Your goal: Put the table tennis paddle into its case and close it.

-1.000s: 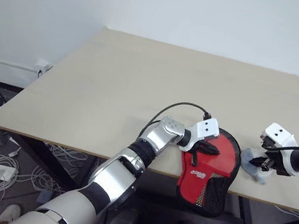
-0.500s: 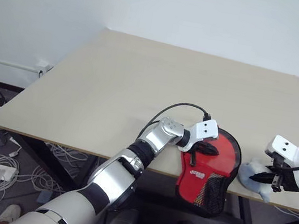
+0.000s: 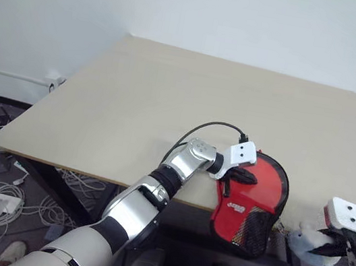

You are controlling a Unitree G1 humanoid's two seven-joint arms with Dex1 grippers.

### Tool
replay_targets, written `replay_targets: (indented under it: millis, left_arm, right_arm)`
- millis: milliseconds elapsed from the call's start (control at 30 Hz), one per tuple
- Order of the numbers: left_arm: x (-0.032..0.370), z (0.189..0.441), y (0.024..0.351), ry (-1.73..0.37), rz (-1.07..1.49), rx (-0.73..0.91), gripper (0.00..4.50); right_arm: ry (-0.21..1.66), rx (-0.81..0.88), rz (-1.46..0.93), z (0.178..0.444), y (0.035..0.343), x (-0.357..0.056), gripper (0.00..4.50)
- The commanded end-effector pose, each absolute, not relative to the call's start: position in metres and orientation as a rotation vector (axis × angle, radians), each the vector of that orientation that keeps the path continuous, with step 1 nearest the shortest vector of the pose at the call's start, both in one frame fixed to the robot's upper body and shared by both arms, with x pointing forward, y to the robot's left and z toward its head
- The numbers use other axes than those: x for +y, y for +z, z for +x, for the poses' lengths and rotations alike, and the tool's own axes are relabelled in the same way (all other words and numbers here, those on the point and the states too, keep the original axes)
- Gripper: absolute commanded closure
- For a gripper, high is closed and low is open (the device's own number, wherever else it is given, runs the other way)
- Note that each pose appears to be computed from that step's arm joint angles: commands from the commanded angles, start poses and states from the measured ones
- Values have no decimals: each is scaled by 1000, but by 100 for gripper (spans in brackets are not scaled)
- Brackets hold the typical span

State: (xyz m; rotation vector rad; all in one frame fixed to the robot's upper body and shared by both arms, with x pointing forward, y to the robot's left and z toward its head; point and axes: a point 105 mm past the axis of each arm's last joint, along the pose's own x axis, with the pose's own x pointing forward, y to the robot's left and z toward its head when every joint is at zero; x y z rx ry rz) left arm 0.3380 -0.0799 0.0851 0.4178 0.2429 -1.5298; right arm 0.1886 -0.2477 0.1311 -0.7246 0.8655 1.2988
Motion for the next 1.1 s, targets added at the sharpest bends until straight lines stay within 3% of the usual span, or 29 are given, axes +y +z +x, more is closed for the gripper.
replay_targets:
  millis: [33,500,700,833,900,967,1100]
  left_arm:
    - [-67,341,68,-1498,458,329,450]
    - [-64,344,67,-1480,461,334,450]
    - [-65,348,68,-1451,451,335,450]
    - [-62,351,78,-1450,417,326,450]
    - [-58,354,90,-1456,407,291,414]
    - [-53,354,102,-1470,383,266,356]
    - [-33,352,138,-1469,320,183,214]
  right_arm:
    - [1428,864,-774,171,137,-237,403]
    - [1652,827,-800,132,137,-214,403]
    - [1641,791,-780,132,131,-201,403]
    - [1568,777,-743,144,136,-204,278]
    - [1537,751,-702,151,144,-204,204]
    - [1514,723,-660,156,152,-203,121]
    - [1406,607,-577,182,172,-200,0]
